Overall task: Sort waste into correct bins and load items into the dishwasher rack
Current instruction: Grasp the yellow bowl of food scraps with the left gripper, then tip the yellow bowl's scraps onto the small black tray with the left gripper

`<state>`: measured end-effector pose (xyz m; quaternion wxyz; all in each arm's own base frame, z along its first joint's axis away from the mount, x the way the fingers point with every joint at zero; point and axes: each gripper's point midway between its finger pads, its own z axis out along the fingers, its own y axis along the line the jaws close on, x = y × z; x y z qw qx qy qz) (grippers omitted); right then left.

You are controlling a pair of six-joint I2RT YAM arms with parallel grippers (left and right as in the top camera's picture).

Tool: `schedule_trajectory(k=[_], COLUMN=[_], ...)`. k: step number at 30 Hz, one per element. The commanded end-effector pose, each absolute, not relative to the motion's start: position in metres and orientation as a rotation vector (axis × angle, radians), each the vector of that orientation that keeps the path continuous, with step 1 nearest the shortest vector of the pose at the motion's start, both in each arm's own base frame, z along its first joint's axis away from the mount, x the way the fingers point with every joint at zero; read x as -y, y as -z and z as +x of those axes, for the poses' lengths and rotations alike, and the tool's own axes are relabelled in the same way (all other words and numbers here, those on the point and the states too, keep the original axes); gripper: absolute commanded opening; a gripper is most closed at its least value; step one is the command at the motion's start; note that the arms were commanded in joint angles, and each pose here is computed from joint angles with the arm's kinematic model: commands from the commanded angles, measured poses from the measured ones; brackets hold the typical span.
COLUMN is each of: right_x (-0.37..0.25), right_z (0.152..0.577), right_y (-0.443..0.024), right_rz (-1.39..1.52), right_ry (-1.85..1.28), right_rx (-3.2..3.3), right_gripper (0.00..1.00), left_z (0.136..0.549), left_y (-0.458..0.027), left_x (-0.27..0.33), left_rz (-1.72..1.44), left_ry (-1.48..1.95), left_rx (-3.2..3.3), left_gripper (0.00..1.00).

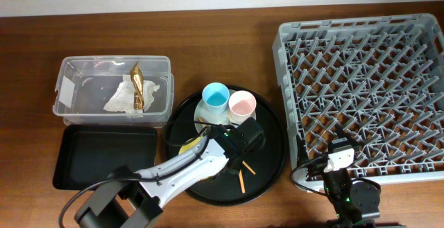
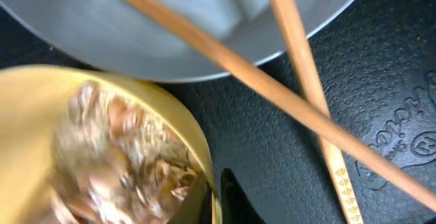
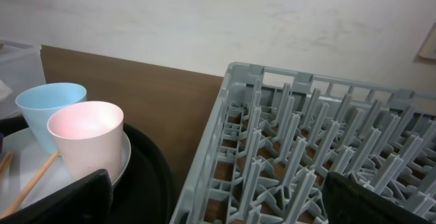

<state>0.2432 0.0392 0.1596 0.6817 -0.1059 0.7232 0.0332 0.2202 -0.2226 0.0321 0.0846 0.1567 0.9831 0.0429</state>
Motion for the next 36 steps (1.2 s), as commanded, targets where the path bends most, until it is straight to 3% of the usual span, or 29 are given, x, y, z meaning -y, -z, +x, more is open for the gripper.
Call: schedule_trajectory(k=[1,7,17,27,32,36], right_x=[-0.037,-0.037,-0.037,-0.037,-0.037,-0.037], right_z=[0.243,0.243,0.243,0.243,0.243,0.243], right_y=[-0.158,-0.158,-0.158,-0.158,-0.158,-0.158], right_rz=[-0.220,-0.220,-0.220,-0.220,-0.220,-0.220], right_ry=[-0.071,-0.071,-0.071,-0.071,-0.071,-0.071], right_rx=[-1.627,-1.627,-1.627,-1.627,-1.627,-1.627], right_gripper=[0.99,0.99,0.99,0.99,0.99,0.99], left_z=[0.223,0.243,0.293,0.294,0.271,0.265], left_y=[-0.040,-0.142,-0.221,-0.175,-0.189,-0.206], left_x=[0.214,0.202,0.048,-0.030,-0.066,-0.056], left_rz=[0.470,0.439,-0.196,-0.606,-0.646,-0.617], left_ry=[-0.197,-0.203,0.402,1.061,1.211,1.338], left_rx=[-2.926,-2.823,-2.763,-2.240,-1.953,-1.867], left_gripper=[0.00,0.00,0.00,0.00,0.00,0.00])
